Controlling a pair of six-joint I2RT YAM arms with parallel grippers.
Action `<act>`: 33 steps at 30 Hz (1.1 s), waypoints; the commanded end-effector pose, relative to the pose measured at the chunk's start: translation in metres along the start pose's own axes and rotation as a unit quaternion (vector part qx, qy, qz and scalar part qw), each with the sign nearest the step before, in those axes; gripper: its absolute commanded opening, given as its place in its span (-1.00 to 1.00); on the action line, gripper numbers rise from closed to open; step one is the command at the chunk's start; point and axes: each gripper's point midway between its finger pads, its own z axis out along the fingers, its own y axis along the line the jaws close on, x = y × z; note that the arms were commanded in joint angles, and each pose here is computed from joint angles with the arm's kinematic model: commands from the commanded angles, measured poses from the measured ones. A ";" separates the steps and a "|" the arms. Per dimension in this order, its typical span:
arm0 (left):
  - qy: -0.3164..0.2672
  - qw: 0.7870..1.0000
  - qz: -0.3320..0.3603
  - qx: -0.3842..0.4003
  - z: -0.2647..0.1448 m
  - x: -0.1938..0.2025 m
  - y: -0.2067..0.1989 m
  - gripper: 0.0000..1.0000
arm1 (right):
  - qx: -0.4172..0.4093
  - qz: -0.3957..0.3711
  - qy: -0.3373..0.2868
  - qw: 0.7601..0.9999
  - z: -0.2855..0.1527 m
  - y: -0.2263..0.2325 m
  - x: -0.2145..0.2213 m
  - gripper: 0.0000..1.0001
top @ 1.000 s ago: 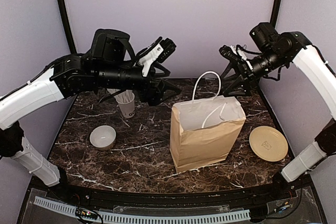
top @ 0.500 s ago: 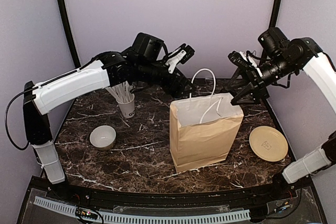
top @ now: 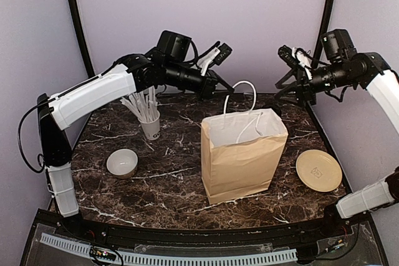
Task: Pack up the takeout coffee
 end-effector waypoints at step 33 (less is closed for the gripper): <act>0.021 0.971 0.130 0.202 -0.031 0.059 -0.262 -1.00 | 0.036 0.049 -0.027 0.998 0.018 -0.033 0.012 0.05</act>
